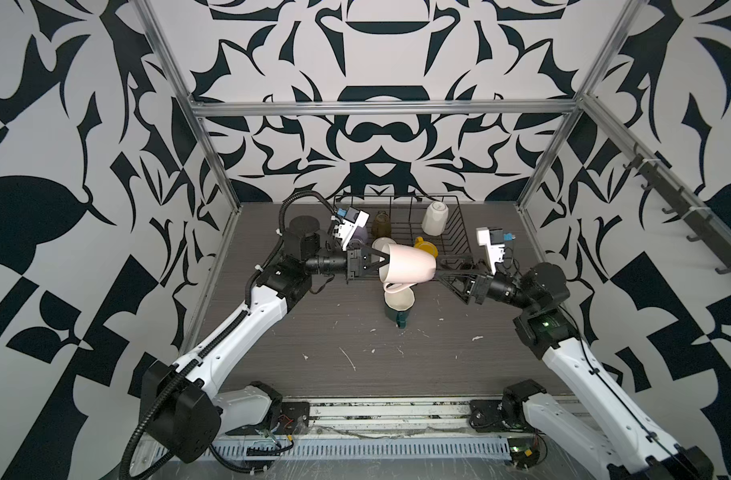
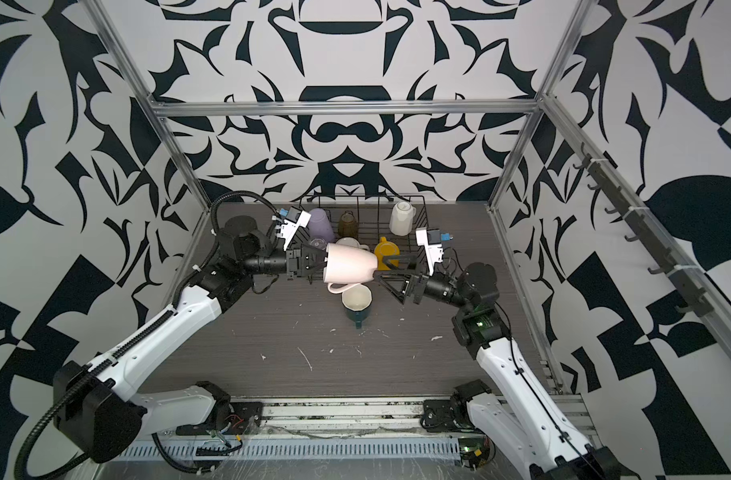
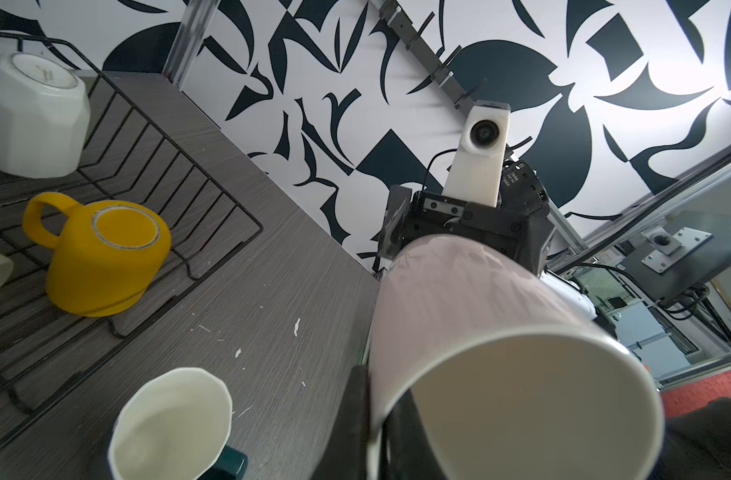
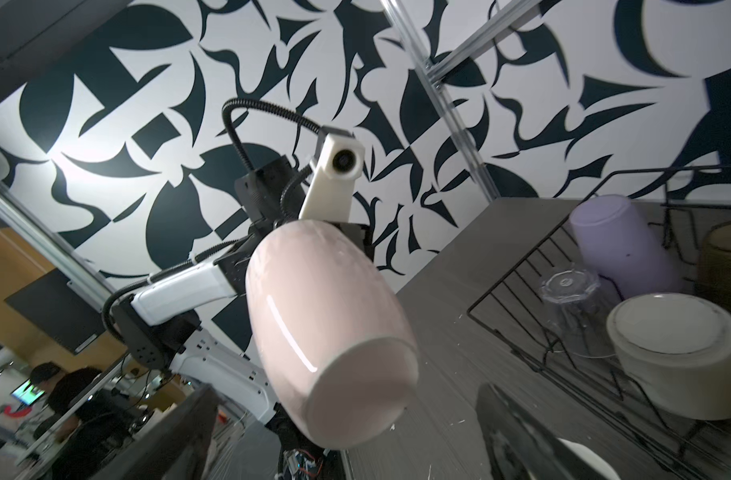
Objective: Load the cups into the dish rack
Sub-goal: 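Close the right gripper on the pink-white mug's base while the left holds it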
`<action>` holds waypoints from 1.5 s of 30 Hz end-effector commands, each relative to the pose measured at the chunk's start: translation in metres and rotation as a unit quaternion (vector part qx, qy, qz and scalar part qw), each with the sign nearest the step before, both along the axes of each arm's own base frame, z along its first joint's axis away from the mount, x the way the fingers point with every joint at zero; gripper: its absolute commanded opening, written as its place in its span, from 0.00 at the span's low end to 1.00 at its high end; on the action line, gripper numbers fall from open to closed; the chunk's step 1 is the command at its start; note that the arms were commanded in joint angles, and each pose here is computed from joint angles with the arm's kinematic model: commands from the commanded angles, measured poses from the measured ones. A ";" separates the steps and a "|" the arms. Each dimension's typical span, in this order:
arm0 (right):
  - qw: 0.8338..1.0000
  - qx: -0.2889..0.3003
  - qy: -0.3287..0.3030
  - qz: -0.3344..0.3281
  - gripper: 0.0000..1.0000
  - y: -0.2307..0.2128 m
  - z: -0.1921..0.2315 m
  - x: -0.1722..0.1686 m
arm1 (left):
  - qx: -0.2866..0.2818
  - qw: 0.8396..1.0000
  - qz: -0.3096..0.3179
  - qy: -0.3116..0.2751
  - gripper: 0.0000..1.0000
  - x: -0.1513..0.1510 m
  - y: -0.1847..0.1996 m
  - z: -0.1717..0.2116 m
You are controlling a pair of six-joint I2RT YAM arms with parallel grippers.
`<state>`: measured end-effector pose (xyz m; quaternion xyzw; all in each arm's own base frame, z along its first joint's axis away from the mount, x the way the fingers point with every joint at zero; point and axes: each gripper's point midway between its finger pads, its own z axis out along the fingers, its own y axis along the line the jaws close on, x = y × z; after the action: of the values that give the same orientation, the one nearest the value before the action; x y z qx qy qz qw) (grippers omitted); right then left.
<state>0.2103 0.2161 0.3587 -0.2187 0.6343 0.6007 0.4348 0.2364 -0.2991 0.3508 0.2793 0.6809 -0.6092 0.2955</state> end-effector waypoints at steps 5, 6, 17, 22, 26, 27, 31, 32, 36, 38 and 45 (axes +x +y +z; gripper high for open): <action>0.997 -0.001 -0.069 0.016 0.97 0.018 0.028 -0.001 | -0.033 0.999 -0.023 -0.024 0.00 -0.007 0.000 0.021; 0.997 -0.001 -0.070 0.019 0.97 0.021 0.029 -0.001 | -0.033 0.999 -0.024 -0.023 0.00 -0.007 0.000 0.021; 0.998 -0.007 -0.062 0.032 0.93 0.040 0.027 0.008 | -0.034 0.999 -0.031 -0.012 0.00 -0.007 -0.002 0.019; 0.997 -0.009 -0.063 0.039 0.91 0.046 0.027 0.009 | -0.036 0.999 -0.036 -0.010 0.00 -0.008 -0.002 0.020; 0.997 -0.011 -0.064 0.041 0.89 0.049 0.028 0.011 | -0.036 0.999 -0.038 -0.006 0.00 -0.008 -0.003 0.018; 0.997 -0.011 -0.063 0.041 0.88 0.050 0.028 0.012 | -0.036 0.999 -0.038 -0.006 0.00 -0.008 -0.003 0.019; 0.998 -0.014 -0.057 0.038 0.84 0.052 0.026 0.015 | -0.036 0.998 -0.042 -0.005 0.00 -0.008 -0.003 0.019; 0.998 -0.015 -0.056 0.039 0.82 0.053 0.026 0.015 | -0.036 0.998 -0.042 -0.005 0.00 -0.008 -0.003 0.020; 0.998 -0.022 -0.051 0.035 0.70 0.054 0.023 0.018 | -0.035 0.998 -0.044 -0.001 0.00 -0.008 -0.004 0.018; 0.998 -0.025 -0.050 0.033 0.62 0.055 0.021 0.018 | -0.035 0.998 -0.043 0.000 0.00 -0.008 -0.004 0.018; 0.998 -0.029 -0.051 0.028 0.47 0.055 0.021 0.020 | -0.037 0.998 -0.049 0.000 0.00 -0.010 -0.004 0.021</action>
<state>0.2186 0.2709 0.3644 -0.2887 0.6263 0.5987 0.4074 0.2390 -0.2995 0.3532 0.2695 0.6732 -0.6338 0.2694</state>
